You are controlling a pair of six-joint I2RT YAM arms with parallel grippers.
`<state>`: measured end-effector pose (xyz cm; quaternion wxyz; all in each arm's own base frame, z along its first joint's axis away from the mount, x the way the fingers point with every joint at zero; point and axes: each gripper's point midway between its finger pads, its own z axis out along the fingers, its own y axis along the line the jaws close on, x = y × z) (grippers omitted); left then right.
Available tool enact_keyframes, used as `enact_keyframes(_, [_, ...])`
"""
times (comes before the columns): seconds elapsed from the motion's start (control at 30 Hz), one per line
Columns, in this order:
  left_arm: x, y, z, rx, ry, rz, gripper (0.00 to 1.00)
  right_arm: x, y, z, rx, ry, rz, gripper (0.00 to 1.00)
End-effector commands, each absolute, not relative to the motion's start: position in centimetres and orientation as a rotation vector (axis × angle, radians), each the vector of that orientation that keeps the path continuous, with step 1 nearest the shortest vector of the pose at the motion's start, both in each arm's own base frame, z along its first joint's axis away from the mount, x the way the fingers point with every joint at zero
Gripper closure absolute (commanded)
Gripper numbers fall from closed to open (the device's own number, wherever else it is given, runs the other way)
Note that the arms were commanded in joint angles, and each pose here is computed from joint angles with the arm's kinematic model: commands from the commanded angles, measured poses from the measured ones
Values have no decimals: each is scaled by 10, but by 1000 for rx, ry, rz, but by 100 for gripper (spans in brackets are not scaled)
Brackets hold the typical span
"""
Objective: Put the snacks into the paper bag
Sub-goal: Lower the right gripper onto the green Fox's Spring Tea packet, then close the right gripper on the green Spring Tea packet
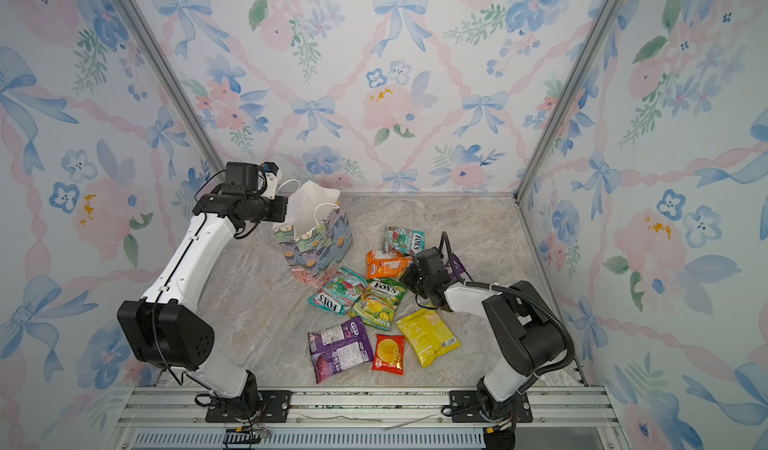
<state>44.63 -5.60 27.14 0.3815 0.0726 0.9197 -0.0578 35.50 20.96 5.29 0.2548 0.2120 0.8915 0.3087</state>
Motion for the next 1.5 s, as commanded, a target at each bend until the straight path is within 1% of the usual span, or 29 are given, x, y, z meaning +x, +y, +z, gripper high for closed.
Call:
enact_keyframes(0.0, [434, -54, 262, 174, 2395, -153, 100, 357, 209, 73, 519, 2405, 815, 92])
enact_keyframes(0.03, [433, -54, 262, 175, 2394, -153, 100, 353, 209, 73, 513, 2415, 817, 85])
enact_keyframes(0.07, [433, -55, 262, 175, 2394, -154, 100, 349, 209, 73, 511, 2427, 822, 73])
enact_keyframes(0.13, [433, -54, 263, 173, 2393, -153, 100, 339, 209, 71, 505, 2452, 825, 55])
enact_keyframes(0.23, [433, -54, 262, 171, 2394, -155, 100, 321, 211, 68, 497, 2497, 814, 48])
enact_keyframes(0.33, [433, -54, 263, 173, 2394, -152, 100, 298, 218, 61, 474, 2562, 823, 38])
enact_keyframes(0.43, [434, -54, 262, 173, 2394, -153, 100, 275, 221, 52, 497, 2623, 822, 36])
enact_keyframes(0.57, [433, -55, 263, 172, 2392, -158, 100, 259, 226, 40, 529, 2660, 842, 34])
enact_keyframes(0.9, [433, -56, 265, 175, 2388, -164, 100, 265, 261, 25, 534, 2670, 1009, 32])
enact_keyframes(1.0, [433, -56, 265, 174, 2387, -169, 100, 269, 269, 22, 548, 2653, 1056, 35])
enact_keyframes(1.03, [433, -56, 266, 173, 2385, -172, 100, 272, 272, 22, 551, 2644, 1072, 38])
enact_keyframes(1.07, [433, -57, 266, 175, 2385, -172, 100, 274, 274, 26, 549, 2629, 1094, 44])
enact_keyframes(1.13, [433, -57, 267, 175, 2383, -172, 100, 275, 277, 20, 563, 2630, 1105, 63])
enact_keyframes(1.2, [433, -57, 267, 177, 2384, -171, 100, 278, 279, 25, 547, 2613, 1122, 76])
enact_keyframes(1.23, [433, -56, 267, 176, 2383, -169, 100, 280, 279, 29, 534, 2609, 1121, 81])
enact_keyframes(1.4, [434, -57, 265, 178, 2387, -170, 100, 287, 273, 55, 462, 2573, 1083, 100])
enact_keyframes(1.47, [434, -57, 266, 176, 2386, -173, 100, 289, 270, 67, 426, 2563, 1056, 100])
